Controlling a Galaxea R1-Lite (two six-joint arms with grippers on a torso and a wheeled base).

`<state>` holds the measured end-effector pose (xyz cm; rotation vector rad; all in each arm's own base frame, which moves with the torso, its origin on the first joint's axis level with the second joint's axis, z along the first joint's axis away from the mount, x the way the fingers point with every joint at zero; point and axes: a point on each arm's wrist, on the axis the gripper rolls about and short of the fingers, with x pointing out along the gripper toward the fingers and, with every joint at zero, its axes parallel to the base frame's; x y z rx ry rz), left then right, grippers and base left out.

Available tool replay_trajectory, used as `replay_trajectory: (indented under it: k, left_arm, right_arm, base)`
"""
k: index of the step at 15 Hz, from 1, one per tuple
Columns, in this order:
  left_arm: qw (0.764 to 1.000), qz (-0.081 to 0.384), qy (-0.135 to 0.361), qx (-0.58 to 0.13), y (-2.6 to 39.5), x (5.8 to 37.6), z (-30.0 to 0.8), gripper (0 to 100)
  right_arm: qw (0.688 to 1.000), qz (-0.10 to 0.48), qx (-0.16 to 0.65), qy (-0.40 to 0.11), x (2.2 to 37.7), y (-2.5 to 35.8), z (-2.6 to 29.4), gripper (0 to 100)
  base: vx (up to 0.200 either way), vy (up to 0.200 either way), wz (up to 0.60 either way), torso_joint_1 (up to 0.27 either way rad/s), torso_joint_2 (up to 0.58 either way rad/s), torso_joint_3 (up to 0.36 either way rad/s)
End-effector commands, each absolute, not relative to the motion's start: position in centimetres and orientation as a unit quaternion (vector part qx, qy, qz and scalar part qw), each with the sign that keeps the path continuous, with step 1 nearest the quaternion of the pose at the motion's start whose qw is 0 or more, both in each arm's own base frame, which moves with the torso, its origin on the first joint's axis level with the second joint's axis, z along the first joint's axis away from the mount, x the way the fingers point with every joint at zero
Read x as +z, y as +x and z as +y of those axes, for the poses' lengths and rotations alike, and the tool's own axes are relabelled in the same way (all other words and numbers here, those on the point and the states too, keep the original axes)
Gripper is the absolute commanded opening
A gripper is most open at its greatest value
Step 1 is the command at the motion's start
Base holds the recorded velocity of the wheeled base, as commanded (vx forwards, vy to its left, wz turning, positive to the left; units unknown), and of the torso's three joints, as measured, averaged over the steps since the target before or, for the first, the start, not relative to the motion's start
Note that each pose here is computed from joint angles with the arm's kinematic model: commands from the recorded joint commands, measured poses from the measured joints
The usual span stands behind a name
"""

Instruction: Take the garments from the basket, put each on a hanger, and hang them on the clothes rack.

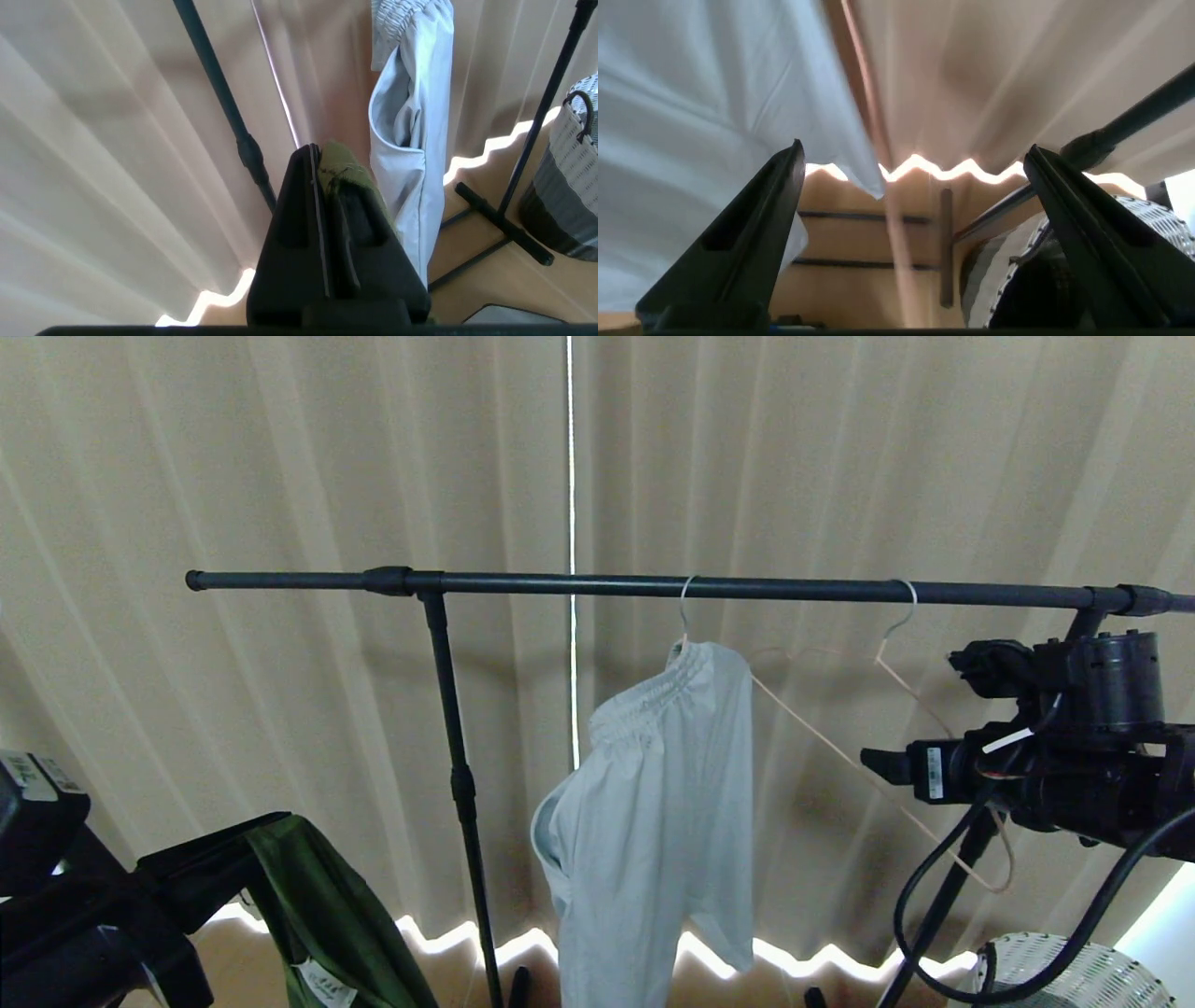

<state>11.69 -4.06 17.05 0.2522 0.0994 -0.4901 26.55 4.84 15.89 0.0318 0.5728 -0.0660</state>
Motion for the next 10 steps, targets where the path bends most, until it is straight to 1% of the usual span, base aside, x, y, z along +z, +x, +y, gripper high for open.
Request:
replay_trajectory:
  k: [1,3,10]
  left_arm:
    - [0.961,0.049,0.125,-0.242,11.7,17.0,-4.1,0]
    - [0.961,0.049,0.125,-0.242,11.7,17.0,-4.1,0]
    - [0.961,0.05,0.125,-0.241,11.7,17.0,-4.0,0]
  right_arm:
    - [0.96,0.276,-0.045,0.023,16.7,27.1,4.1,100]
    - [0.959,0.279,-0.033,0.028,16.8,27.2,4.0,100]
    - [0.956,0.29,-0.041,0.02,15.8,28.5,4.0,100]
  base:
    - [0.0,0.0,0.0,0.0,0.0,0.0]
    - [0.0,0.0,0.0,0.0,0.0,0.0]
    - [0.0,0.0,0.0,0.0,0.0,0.0]
